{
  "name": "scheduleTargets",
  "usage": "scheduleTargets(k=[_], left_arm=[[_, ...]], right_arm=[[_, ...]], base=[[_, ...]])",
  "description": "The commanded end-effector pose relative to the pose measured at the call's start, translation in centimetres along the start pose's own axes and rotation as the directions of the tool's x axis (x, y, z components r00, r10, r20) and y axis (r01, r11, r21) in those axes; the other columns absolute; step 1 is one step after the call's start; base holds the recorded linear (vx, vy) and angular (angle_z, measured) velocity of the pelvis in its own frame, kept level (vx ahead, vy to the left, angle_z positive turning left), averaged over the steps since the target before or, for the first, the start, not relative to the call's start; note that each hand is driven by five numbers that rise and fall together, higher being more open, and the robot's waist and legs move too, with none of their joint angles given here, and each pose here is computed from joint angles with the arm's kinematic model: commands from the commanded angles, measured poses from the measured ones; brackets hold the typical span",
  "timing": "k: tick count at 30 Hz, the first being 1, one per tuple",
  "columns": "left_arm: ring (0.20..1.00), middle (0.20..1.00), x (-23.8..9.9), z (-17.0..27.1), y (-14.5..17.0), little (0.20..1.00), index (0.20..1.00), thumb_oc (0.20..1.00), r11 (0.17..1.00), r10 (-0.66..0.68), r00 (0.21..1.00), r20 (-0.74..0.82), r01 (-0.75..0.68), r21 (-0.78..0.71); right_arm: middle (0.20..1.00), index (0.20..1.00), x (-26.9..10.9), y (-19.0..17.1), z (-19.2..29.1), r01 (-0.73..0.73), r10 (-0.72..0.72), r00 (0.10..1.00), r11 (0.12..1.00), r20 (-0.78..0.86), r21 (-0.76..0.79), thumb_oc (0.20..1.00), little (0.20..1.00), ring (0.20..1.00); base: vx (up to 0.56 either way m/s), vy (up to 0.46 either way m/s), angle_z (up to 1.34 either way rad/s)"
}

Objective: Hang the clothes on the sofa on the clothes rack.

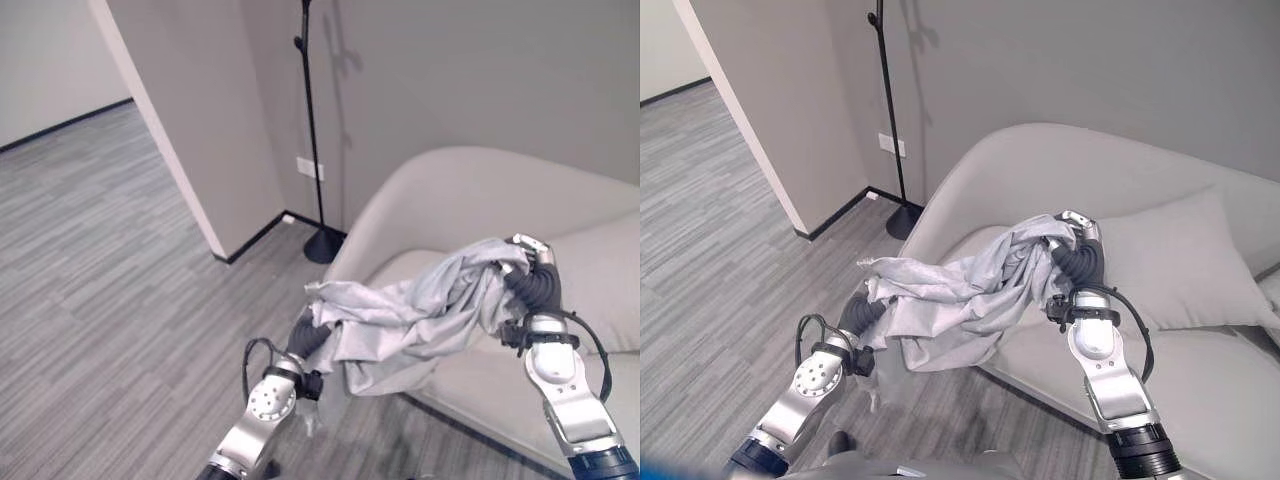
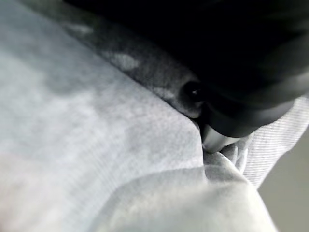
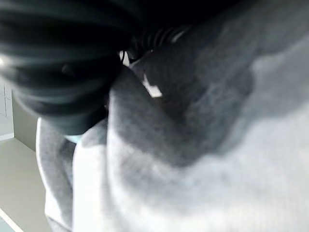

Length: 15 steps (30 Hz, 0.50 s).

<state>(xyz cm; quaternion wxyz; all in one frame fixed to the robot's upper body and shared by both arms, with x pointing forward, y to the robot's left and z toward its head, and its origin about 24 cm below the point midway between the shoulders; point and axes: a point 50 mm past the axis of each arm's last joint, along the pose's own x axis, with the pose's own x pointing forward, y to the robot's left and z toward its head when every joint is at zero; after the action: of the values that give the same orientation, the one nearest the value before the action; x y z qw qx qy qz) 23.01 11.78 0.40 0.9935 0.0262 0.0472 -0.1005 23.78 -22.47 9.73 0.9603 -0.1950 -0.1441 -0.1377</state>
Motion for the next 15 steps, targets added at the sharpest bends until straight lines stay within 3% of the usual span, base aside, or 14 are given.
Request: scheduleTargets(k=[1, 5, 15], left_arm=[[0.2, 0.2, 0.6, 4.1, 1.7, 0.2, 0.2, 0.2, 0.999, 0.049, 0.98, 0.191, -0.044, -0.03], [0.2, 0.2, 0.6, 3.5, 1.2, 0.2, 0.2, 0.2, 1.0, -0.009, 0.987, 0.158, 0.008, 0.004], [0.2, 0.2, -0.4, 4.3, 3.6, 0.2, 0.2, 0.2, 0.989, -0.019, 0.987, 0.162, -0.005, 0.148]], right_arm=[[0.2, 0.2, 2.3, 1.5, 4.3, -0.053, 0.029, 0.979, 0.992, 0.202, 0.114, 0.2, 0.2, 0.2], [0.2, 0.2, 1.1, 1.1, 2.7, -0.03, 0.019, 0.994, 0.995, 0.108, 0.1, 0.2, 0.2, 0.2], [0.2, 0.2, 1.3, 3.3, 3.4, -0.09, 0.073, 0.989, 0.987, 0.132, 0.134, 0.2, 0.2, 0.2]], base=[[0.32, 0.513, -0.45], [0.33, 0.568, 0.03], [0.16, 0.412, -0.15]])
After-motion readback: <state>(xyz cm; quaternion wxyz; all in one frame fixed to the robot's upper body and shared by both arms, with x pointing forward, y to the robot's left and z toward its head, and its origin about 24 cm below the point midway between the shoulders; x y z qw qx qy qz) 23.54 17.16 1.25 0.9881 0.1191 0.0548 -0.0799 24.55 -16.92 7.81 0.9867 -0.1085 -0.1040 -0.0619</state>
